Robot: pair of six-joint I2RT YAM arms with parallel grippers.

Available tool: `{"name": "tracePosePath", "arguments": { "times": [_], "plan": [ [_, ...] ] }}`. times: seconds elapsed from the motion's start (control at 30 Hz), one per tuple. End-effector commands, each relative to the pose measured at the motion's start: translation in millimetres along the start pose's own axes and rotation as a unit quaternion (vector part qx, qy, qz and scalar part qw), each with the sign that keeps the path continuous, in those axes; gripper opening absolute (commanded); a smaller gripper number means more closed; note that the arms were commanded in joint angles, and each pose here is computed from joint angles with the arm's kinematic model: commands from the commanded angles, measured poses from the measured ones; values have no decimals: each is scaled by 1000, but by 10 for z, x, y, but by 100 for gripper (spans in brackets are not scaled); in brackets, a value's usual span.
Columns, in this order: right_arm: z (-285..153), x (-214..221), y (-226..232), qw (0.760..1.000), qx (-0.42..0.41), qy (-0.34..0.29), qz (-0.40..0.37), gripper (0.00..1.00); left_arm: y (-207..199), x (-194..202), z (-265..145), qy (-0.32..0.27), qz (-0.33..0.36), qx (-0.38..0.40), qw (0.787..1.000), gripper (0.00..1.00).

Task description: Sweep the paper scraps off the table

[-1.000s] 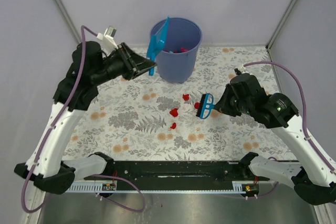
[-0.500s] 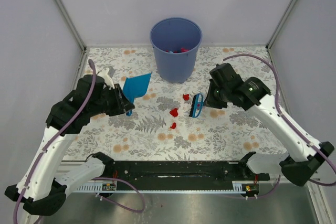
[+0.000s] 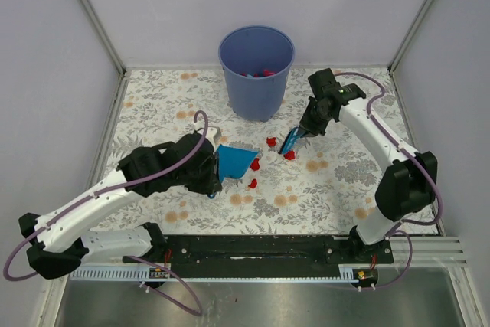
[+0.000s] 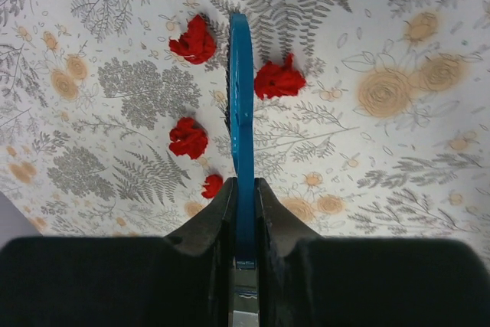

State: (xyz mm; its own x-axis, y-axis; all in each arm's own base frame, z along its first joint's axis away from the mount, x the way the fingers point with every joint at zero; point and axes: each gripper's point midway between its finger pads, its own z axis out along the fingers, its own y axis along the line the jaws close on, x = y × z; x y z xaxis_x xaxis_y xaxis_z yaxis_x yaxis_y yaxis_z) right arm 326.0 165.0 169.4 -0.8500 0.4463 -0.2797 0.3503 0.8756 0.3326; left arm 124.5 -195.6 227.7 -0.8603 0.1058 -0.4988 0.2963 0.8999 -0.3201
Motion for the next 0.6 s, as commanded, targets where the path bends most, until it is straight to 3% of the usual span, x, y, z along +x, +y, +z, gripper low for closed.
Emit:
{"name": "tracePosePath", "arguments": {
  "times": [0.0,0.3,0.4,0.57],
  "plan": [
    [182,8,281,997,-67,22,-1,0,-157,-9,109,-17,11,-3,1000,0],
    [57,282,-432,999,35,21,-14,0,-425,140,387,18,54,5,998,0],
    [-223,447,-609,998,49,28,-11,0,-473,137,455,20,77,-2,997,0],
    [-914,391,-793,997,51,-51,3,0,-516,159,572,21,133,-24,991,0]
  ]
}}
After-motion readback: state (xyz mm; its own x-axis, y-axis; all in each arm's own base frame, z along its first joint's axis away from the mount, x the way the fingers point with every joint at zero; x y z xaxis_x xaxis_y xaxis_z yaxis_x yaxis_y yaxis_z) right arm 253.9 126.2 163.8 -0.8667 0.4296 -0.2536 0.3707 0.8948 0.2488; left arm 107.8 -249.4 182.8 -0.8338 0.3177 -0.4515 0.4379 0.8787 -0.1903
